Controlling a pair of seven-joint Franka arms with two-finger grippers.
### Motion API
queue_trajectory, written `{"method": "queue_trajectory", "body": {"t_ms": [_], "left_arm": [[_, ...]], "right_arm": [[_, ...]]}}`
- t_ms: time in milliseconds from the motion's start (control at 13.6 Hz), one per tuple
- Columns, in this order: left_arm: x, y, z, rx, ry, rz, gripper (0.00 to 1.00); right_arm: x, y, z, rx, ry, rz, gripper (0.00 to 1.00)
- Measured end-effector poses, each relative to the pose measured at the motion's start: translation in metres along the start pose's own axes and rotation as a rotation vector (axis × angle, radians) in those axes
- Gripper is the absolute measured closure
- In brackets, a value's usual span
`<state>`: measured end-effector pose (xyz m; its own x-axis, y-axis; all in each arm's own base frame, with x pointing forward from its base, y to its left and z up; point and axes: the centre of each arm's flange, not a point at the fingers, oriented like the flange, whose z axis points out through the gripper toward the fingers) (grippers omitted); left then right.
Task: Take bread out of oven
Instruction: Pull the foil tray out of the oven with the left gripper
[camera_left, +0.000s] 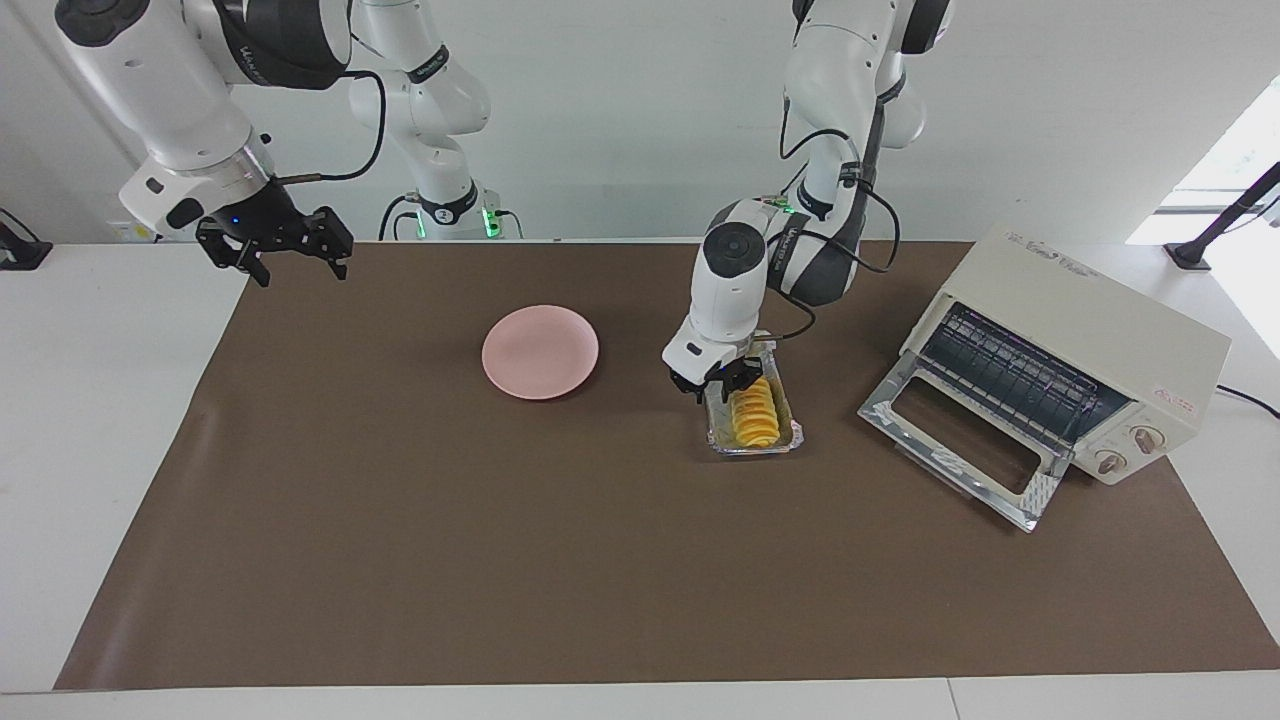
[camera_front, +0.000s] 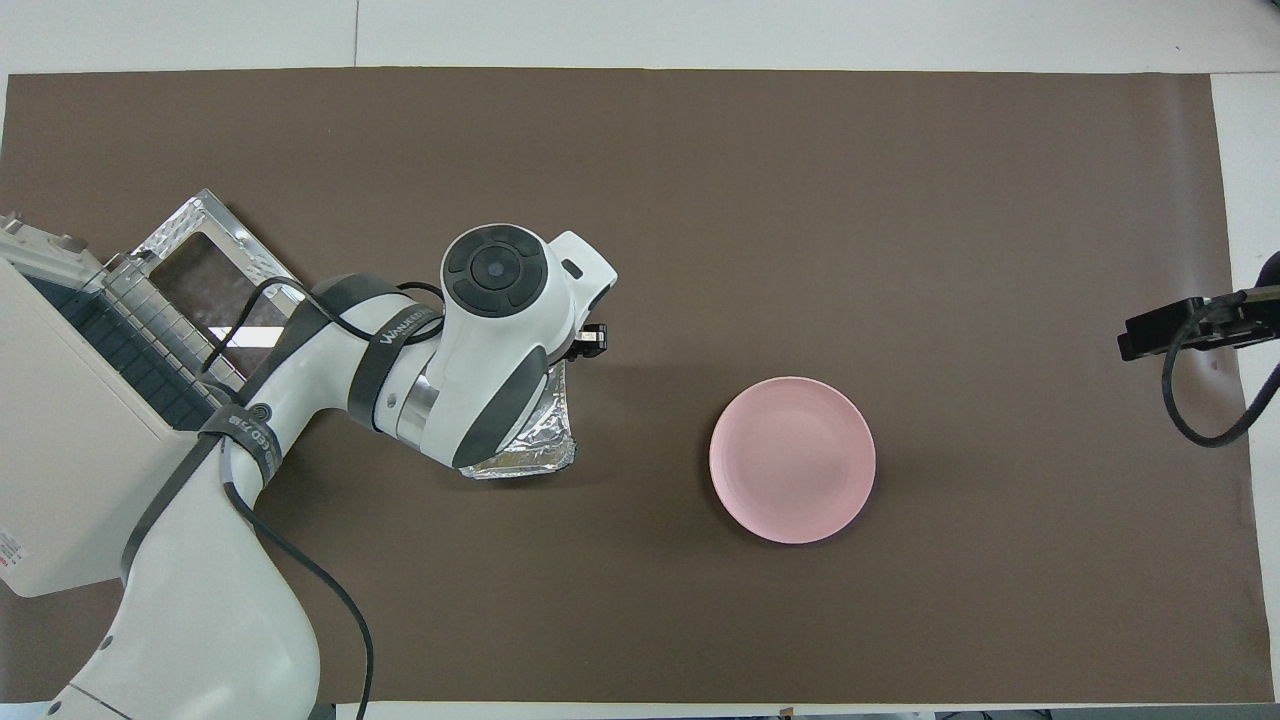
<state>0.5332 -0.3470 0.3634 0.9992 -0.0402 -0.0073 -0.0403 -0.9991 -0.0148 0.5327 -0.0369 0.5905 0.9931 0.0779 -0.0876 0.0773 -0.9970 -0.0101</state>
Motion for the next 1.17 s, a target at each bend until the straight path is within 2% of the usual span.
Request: {"method": "queue_trajectory", "body": {"t_ms": [147, 220, 293, 513, 659, 879, 1026, 1172], "left_arm": [[0.015, -0.038, -0.035, -0.009, 0.013, -0.062, 0.22], [0.020, -0.060, -0.052, -0.009, 0.010, -0.095, 0.07], [0.022, -0.081, -0.067, -0.008, 0.003, -0.126, 0.00], [0.023, -0.140, -0.098, 0.008, -0.040, -0.212, 0.00], [0.017, -0.176, -0.116, 0.022, -0.087, -0.231, 0.00], [0.001, -0.244, -0.159, 0.012, -0.127, -0.172, 0.00], [-0.016, -0.279, -0.182, 0.004, -0.155, -0.147, 0.00], [-0.030, -0.286, -0.194, 0.002, -0.180, -0.124, 0.00]], "right_arm": [[-0.006, 0.004, 0.000, 0.005, -0.026, 0.010, 0.00], [-0.009, 0.005, -0.001, 0.006, -0.036, 0.011, 0.00], [-0.009, 0.003, -0.002, 0.006, -0.038, 0.008, 0.00], [-0.005, -0.038, -0.003, 0.024, -0.031, 0.020, 0.00], [0.000, -0.096, -0.004, 0.021, -0.008, 0.048, 0.00], [-0.005, -0.201, 0.002, 0.014, 0.028, 0.090, 0.00], [-0.004, -0.263, 0.027, 0.014, 0.035, 0.111, 0.00], [0.007, -0.321, 0.069, 0.021, 0.041, 0.157, 0.00]]}}
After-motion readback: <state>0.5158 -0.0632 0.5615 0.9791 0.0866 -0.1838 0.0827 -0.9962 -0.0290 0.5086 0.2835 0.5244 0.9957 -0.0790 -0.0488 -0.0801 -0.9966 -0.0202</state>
